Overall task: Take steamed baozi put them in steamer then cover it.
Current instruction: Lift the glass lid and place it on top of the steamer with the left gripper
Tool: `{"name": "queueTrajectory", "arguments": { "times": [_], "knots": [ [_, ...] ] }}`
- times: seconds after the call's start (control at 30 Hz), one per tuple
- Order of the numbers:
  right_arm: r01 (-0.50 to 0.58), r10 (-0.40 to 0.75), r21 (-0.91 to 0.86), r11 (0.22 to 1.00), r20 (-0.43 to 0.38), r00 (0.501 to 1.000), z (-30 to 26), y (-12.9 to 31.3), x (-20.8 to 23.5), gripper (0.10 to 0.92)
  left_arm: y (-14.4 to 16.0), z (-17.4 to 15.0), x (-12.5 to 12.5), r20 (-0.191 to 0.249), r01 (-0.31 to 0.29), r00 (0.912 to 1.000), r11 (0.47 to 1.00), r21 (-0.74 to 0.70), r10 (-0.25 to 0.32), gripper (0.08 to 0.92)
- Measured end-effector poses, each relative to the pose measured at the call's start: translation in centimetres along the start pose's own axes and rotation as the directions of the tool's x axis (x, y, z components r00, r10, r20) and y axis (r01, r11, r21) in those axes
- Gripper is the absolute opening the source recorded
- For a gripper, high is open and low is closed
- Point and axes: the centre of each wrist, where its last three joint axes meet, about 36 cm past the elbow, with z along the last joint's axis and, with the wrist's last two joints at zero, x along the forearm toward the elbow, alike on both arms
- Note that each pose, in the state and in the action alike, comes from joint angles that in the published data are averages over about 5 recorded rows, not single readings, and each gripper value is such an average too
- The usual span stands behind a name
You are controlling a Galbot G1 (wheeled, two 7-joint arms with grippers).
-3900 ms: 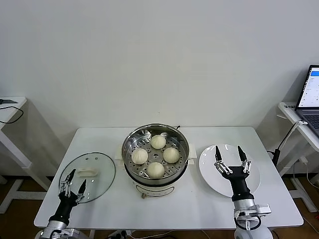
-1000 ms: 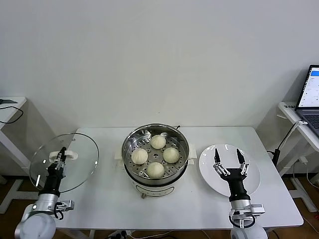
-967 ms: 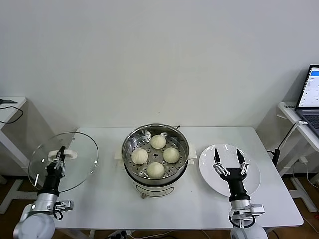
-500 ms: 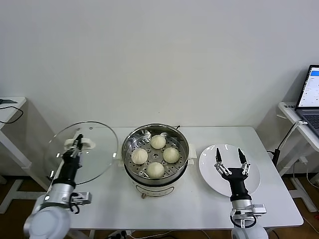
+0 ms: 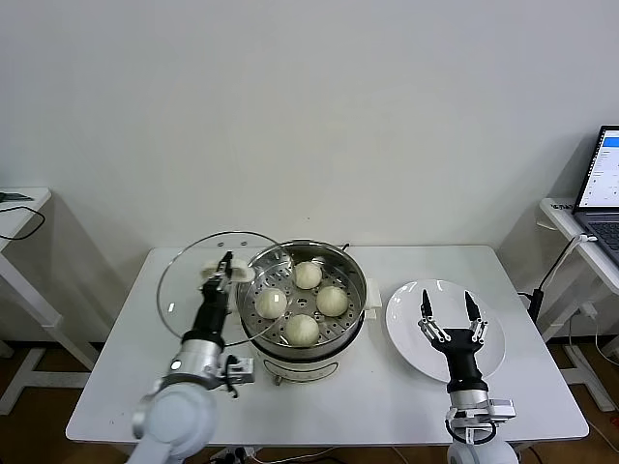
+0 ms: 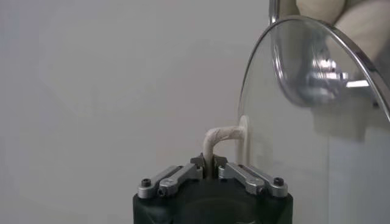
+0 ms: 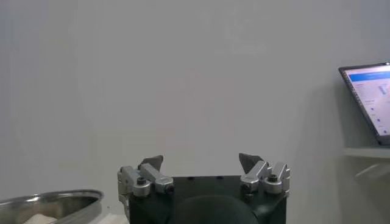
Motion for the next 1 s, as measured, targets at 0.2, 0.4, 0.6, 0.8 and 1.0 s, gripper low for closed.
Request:
{"name": "queueTrajectory", "arguments": {
  "times": [0.2, 0.4, 0.6, 0.8, 1.0],
  "knots": [
    [-0.004, 0.004, -0.002, 1.000, 0.000, 1.000, 0.3, 0.1, -0.2, 0.823, -0.2, -3.9, -1.2, 0.003, -0.004, 1.0000, 1.000, 0.025, 0.004, 0.188],
    [-0.005, 0.005, 0.000, 1.000, -0.002, 1.000, 0.6, 0.2, -0.2, 0.823, -0.6, -7.0, -2.3, -0.001, -0.001, 1.0000, 0.999, 0.038, 0.001, 0.188],
    [-0.006, 0.006, 0.002, 1.000, -0.007, 1.000, 0.9, 0.2, -0.2, 0.823, -1.5, -9.7, -3.0, -0.008, -0.016, 0.9998, 0.999, 0.044, 0.017, 0.188],
    [-0.005, 0.005, 0.004, 1.000, -0.013, 1.000, 1.2, 0.3, 0.0, 0.823, -2.0, -11.5, -3.7, -0.019, -0.022, 0.9996, 0.999, 0.044, 0.023, 0.188],
    [-0.005, 0.006, 0.007, 1.000, -0.016, 1.000, 1.3, 0.3, 0.1, 0.823, -2.6, -12.7, -3.9, -0.020, -0.028, 0.9994, 0.999, 0.034, 0.029, 0.188]
  ]
}}
